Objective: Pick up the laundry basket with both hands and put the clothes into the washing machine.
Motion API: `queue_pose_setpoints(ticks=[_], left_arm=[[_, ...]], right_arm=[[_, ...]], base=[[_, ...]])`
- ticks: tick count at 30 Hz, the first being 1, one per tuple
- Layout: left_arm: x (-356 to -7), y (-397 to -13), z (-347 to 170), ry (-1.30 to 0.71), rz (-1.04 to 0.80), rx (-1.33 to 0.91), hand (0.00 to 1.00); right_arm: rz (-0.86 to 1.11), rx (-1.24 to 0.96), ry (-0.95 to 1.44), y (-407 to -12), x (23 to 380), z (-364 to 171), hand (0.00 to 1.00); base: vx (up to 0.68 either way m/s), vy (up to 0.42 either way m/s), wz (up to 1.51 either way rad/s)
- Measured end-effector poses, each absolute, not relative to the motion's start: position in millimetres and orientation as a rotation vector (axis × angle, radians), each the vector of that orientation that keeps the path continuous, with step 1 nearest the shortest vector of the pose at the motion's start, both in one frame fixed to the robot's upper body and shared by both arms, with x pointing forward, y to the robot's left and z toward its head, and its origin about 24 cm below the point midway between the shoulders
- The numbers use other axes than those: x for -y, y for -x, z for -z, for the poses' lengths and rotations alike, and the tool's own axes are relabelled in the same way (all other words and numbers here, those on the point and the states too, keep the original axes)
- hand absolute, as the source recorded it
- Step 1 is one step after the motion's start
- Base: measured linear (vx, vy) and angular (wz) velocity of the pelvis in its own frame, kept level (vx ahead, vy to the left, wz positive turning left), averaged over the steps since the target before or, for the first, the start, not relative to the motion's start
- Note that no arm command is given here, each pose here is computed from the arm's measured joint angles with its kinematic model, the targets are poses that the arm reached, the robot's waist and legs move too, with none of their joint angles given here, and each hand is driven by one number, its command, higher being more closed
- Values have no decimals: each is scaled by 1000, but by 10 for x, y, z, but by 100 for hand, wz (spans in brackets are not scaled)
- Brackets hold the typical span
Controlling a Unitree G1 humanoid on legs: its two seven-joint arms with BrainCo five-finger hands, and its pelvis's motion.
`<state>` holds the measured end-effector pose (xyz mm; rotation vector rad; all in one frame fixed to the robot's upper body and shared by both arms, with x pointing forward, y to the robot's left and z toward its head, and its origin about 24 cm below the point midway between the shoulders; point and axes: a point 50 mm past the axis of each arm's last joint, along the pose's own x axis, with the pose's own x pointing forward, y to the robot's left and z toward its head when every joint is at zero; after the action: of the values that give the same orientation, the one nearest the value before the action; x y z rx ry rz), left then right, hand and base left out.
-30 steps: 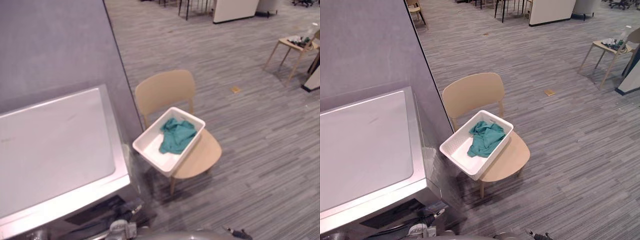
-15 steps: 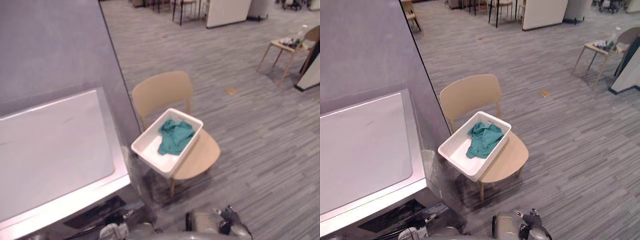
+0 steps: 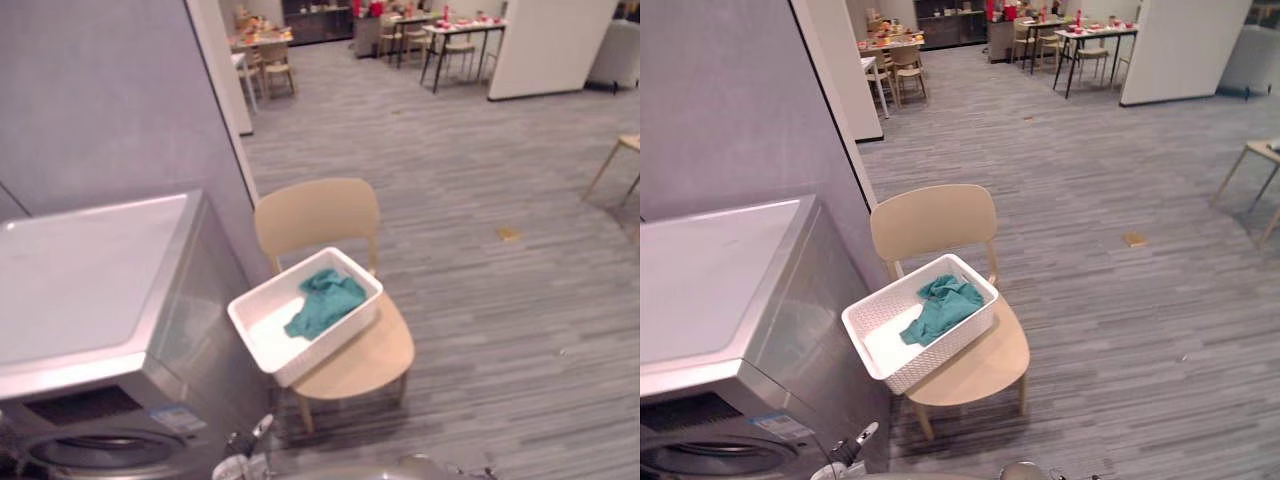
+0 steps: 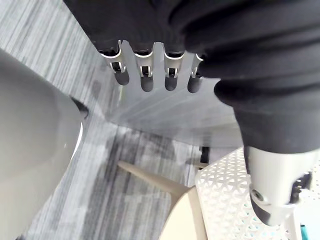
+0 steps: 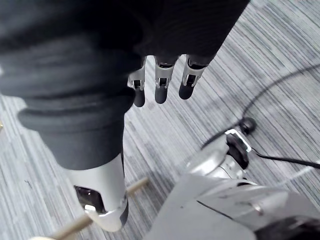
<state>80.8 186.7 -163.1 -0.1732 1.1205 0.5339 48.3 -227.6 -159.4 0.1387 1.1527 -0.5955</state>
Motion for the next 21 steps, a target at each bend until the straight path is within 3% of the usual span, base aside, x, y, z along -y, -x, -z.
queue_pose_setpoints(ticks=[5, 10, 21], left_arm=[[-2030, -727, 1633, 182, -594, -1129, 0], [-1991, -714, 1667, 105, -503, -1177, 0], [-2020, -759, 1669, 29, -419, -1189, 0]], right_arm=[[716, -1171, -241, -400, 2301, 1637, 0], [778, -1206, -274, -266, 2359, 1661, 0], [665, -1147, -250, -509, 2216, 1646, 0]], base=[[-24, -224, 108], [-76, 16, 78], [-28, 58, -2]])
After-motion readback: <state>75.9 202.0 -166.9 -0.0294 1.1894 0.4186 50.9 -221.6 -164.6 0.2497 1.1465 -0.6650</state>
